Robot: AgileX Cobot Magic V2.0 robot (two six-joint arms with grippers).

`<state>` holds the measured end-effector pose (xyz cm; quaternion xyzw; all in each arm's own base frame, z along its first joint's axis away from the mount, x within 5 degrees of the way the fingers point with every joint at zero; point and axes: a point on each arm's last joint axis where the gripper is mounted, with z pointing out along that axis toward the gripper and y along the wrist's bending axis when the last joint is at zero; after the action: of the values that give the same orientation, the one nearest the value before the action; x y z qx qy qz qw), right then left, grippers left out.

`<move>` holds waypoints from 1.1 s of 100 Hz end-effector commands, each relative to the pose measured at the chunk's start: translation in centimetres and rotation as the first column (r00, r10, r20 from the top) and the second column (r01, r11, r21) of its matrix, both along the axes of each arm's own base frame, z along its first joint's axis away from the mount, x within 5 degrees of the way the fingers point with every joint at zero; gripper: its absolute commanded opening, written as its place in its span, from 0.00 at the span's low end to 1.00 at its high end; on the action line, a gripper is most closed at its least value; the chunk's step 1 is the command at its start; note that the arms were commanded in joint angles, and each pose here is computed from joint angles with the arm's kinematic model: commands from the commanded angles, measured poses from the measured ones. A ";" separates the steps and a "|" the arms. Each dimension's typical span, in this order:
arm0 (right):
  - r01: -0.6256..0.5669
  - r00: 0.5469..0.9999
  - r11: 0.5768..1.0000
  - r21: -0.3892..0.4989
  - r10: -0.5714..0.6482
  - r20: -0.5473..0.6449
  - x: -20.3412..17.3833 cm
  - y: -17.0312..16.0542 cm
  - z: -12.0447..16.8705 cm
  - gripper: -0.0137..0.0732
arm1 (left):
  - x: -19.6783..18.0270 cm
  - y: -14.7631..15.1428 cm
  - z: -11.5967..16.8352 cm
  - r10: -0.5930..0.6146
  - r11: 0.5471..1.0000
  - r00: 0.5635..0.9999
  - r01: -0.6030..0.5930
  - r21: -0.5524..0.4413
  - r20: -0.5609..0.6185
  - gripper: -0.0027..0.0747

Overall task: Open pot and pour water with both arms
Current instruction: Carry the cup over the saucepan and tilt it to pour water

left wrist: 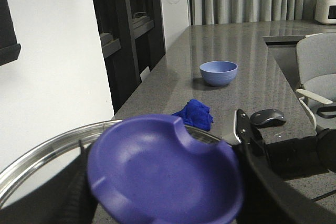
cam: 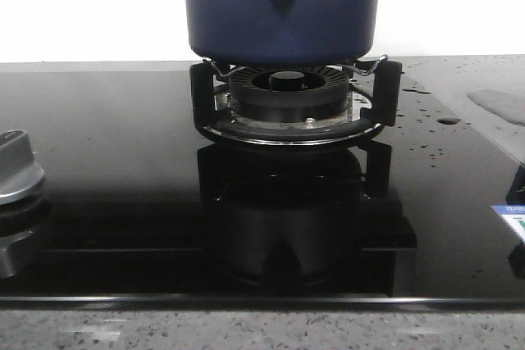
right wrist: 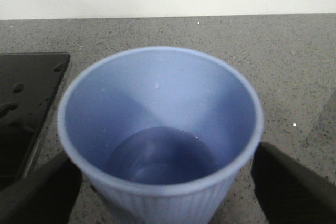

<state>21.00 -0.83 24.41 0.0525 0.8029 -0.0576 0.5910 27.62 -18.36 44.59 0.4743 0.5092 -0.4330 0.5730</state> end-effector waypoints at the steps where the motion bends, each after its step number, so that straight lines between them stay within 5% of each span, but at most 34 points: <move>1: 0.034 0.992 0.999 -0.032 -0.030 0.124 0.8 -0.3 1.8 0.81 | -2.0 0.5 3.3 -0.026 0.992 0.999 0.031 -0.123 0.039 0.37; 35: 0.043 0.984 0.999 0.009 -0.044 0.175 2.4 -0.2 0.7 0.80 | -2.1 0.5 3.3 -0.032 0.992 0.999 0.037 -0.118 0.041 0.37; 62: 0.043 0.983 0.999 -0.017 -0.040 0.178 2.9 -0.2 0.3 0.48 | -2.0 0.5 3.3 -0.030 0.992 0.999 0.035 -0.118 0.041 0.37; 74: 0.037 0.984 0.999 -0.015 -0.034 0.174 2.8 -0.2 0.4 0.44 | -1.8 0.8 3.3 -0.015 0.993 0.999 0.019 -0.120 0.032 0.37; 110: -0.153 0.951 0.972 -0.181 0.194 0.240 -0.1 1.4 7.2 0.43 | -2.0 6.3 5.2 0.123 0.983 0.992 -0.126 -0.136 -0.030 0.37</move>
<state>21.29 0.30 27.26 -0.0279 0.7663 -0.0467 0.6401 28.47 -13.51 45.79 0.4218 0.5571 -0.4116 0.5852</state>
